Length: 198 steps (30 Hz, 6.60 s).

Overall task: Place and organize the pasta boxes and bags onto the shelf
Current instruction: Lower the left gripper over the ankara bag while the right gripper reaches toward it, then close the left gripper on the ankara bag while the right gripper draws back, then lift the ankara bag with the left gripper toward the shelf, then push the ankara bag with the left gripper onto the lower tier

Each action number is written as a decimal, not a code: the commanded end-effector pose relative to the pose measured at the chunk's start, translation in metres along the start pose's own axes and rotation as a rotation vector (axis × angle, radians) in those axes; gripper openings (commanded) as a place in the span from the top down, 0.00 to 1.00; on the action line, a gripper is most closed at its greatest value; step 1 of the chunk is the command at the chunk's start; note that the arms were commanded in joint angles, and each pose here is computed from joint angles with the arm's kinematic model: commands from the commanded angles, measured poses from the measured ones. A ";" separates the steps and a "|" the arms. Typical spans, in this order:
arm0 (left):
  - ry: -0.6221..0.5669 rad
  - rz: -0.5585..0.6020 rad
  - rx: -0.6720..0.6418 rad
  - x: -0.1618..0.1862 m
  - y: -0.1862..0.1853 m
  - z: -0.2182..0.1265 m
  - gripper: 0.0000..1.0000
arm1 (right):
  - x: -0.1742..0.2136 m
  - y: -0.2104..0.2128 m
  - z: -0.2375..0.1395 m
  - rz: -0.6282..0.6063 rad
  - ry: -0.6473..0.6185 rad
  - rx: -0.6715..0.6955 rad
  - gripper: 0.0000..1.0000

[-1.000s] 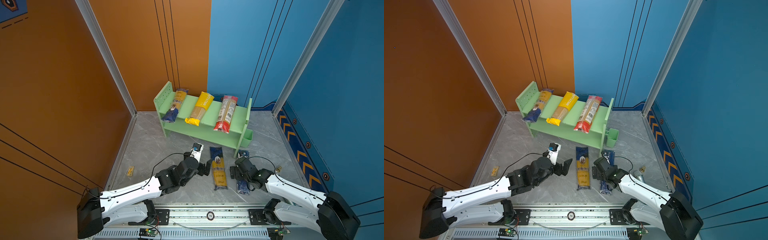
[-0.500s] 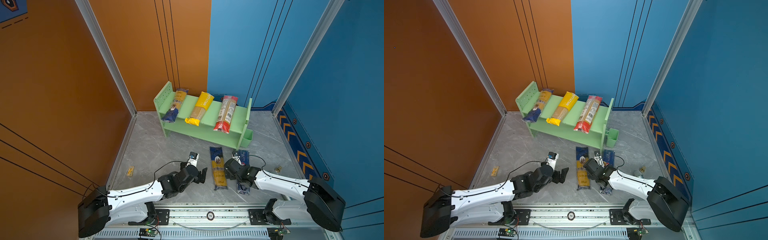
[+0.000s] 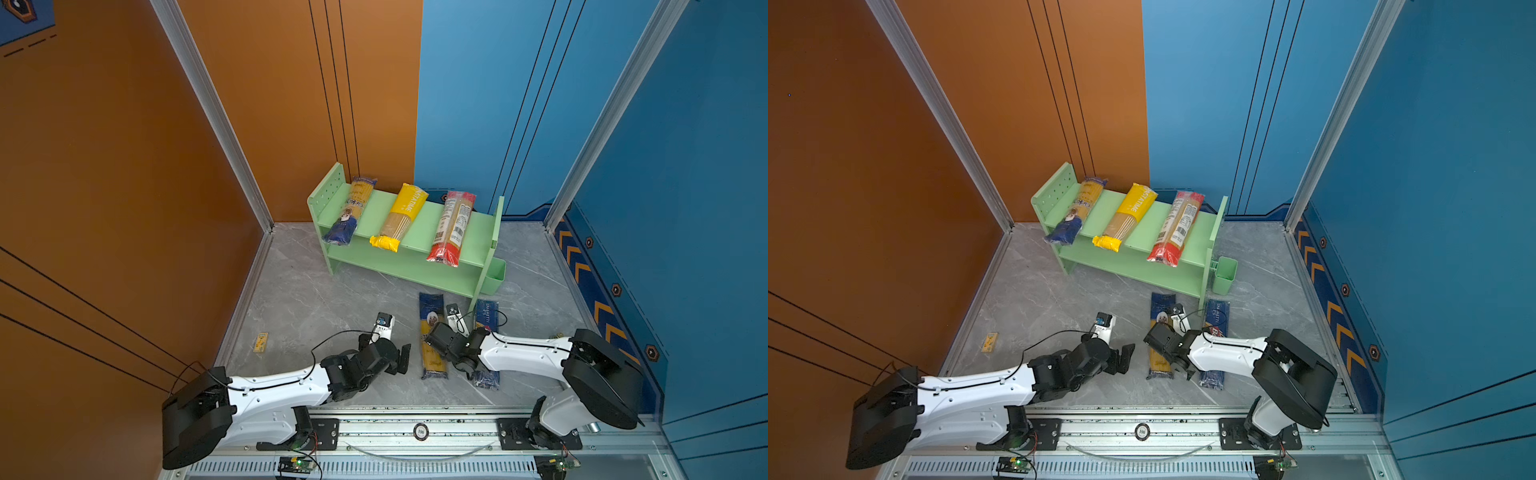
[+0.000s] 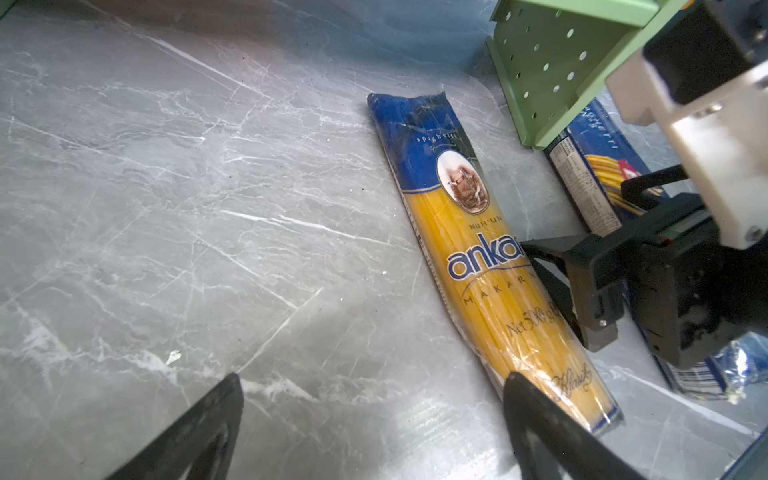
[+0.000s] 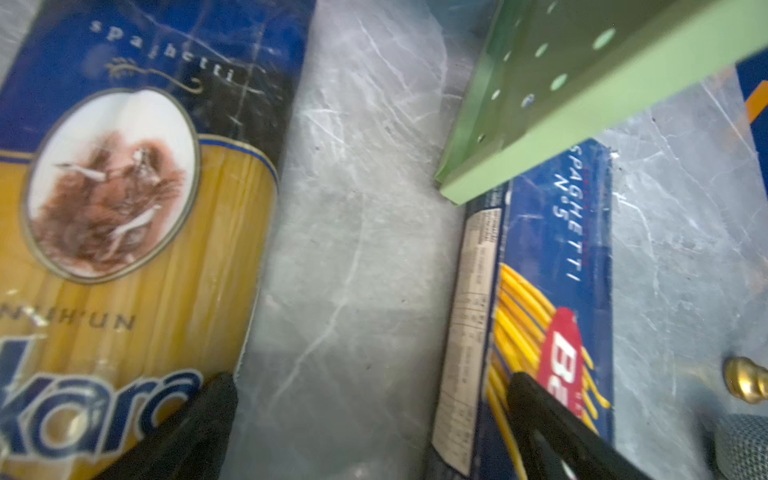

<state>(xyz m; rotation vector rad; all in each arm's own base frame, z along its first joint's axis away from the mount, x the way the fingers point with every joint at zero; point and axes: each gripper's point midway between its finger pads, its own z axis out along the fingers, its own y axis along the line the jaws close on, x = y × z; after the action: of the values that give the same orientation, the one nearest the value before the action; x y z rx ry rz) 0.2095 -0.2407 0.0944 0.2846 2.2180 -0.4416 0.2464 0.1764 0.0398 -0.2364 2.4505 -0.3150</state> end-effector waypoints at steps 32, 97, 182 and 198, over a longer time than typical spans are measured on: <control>0.035 0.062 -0.033 0.031 0.009 0.011 0.02 | -0.025 -0.003 -0.051 -0.103 -0.084 -0.126 0.00; 0.130 0.206 -0.107 0.071 -0.006 0.041 0.89 | -0.004 -0.090 -0.066 0.257 -0.152 -0.221 0.00; -0.333 0.119 -0.095 -0.203 0.077 -0.058 1.00 | -0.020 -0.083 -0.065 0.298 -0.158 -0.257 0.00; -0.452 0.147 -0.141 -0.250 0.095 -0.028 1.00 | -0.017 -0.086 -0.063 0.295 -0.160 -0.240 0.00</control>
<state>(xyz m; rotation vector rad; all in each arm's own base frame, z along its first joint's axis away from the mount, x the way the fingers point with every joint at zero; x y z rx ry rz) 0.3527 -0.1464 0.1976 0.2968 2.0567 -0.1775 0.2267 0.1101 0.1183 -0.0141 2.3336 0.1231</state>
